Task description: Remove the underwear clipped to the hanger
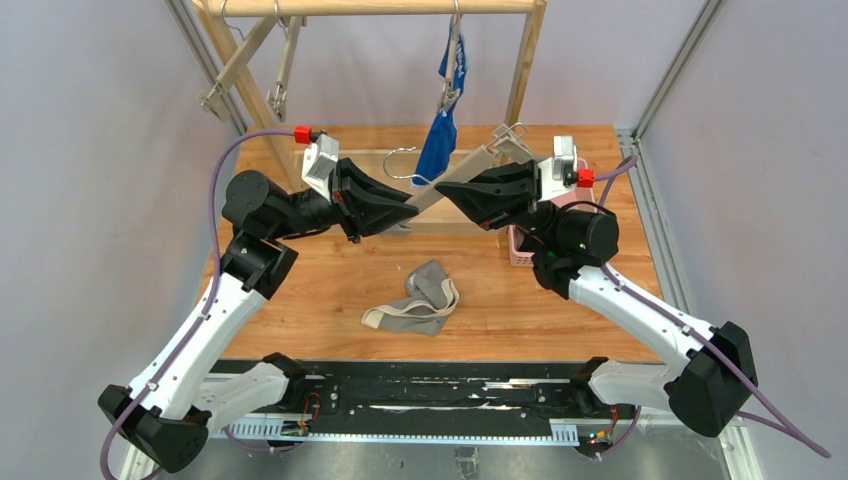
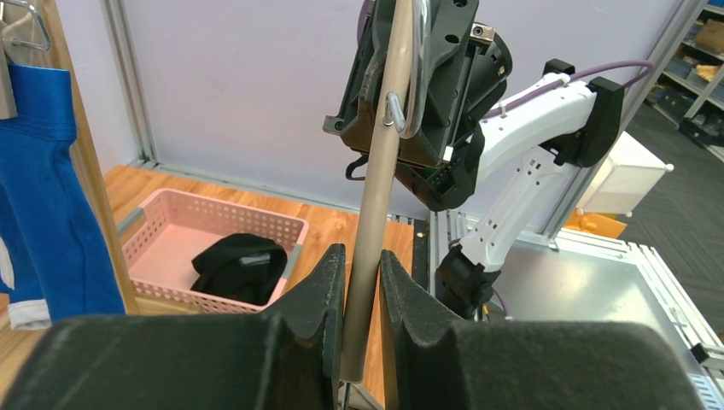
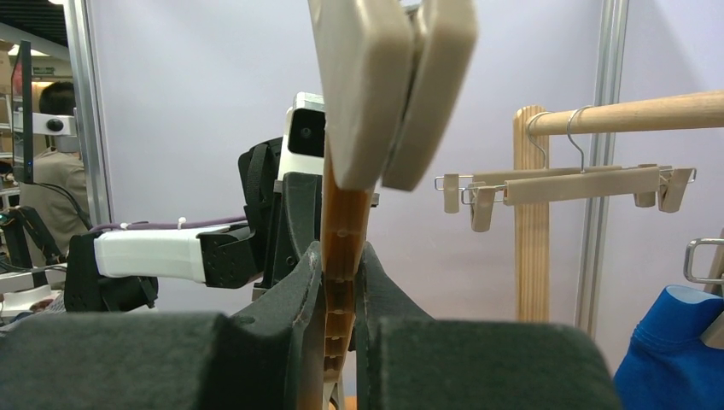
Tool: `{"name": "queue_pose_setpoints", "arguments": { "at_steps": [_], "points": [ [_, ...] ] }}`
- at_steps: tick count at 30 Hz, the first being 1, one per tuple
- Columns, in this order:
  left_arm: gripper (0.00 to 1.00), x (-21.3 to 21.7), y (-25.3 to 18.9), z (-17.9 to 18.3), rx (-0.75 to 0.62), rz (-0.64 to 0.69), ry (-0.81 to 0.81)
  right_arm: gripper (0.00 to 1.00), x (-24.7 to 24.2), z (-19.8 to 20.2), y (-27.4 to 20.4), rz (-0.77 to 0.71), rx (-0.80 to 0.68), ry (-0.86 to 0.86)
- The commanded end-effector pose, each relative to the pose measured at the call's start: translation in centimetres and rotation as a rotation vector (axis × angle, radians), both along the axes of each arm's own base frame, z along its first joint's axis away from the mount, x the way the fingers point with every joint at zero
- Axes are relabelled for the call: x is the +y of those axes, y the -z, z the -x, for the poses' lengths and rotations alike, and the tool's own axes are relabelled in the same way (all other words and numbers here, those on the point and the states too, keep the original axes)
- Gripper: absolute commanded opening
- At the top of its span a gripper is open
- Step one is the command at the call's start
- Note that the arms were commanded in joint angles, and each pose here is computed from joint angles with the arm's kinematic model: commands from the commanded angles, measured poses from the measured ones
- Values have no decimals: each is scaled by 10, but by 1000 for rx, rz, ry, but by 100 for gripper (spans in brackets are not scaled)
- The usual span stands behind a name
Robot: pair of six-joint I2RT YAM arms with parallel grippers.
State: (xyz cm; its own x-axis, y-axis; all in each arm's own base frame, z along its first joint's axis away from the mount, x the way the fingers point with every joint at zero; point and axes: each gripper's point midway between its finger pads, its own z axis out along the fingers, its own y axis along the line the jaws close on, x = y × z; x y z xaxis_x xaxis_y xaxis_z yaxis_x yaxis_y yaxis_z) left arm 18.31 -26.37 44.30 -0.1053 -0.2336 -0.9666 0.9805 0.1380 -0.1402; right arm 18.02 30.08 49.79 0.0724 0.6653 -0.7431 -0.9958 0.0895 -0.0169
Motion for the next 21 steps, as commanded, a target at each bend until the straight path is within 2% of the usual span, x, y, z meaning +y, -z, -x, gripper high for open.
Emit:
{"name": "queue_pose_setpoints", "arguments": {
  "at_steps": [1, 14, 18, 21],
  "points": [
    [0, -4, 11, 4, 28, -16, 40, 1, -4, 5, -14, -62, -28, -1],
    [0, 0, 10, 17, 3, -18, 70, 1, -2, 3, -14, -69, -15, -9],
    [24, -2, 14, 21, 16, -31, 105, 1, -2, 4, -15, -68, -16, -17],
    [26, -2, 16, 21, 15, -33, 105, 0, -2, 5, -15, -66, -15, -19]
  ]
}}
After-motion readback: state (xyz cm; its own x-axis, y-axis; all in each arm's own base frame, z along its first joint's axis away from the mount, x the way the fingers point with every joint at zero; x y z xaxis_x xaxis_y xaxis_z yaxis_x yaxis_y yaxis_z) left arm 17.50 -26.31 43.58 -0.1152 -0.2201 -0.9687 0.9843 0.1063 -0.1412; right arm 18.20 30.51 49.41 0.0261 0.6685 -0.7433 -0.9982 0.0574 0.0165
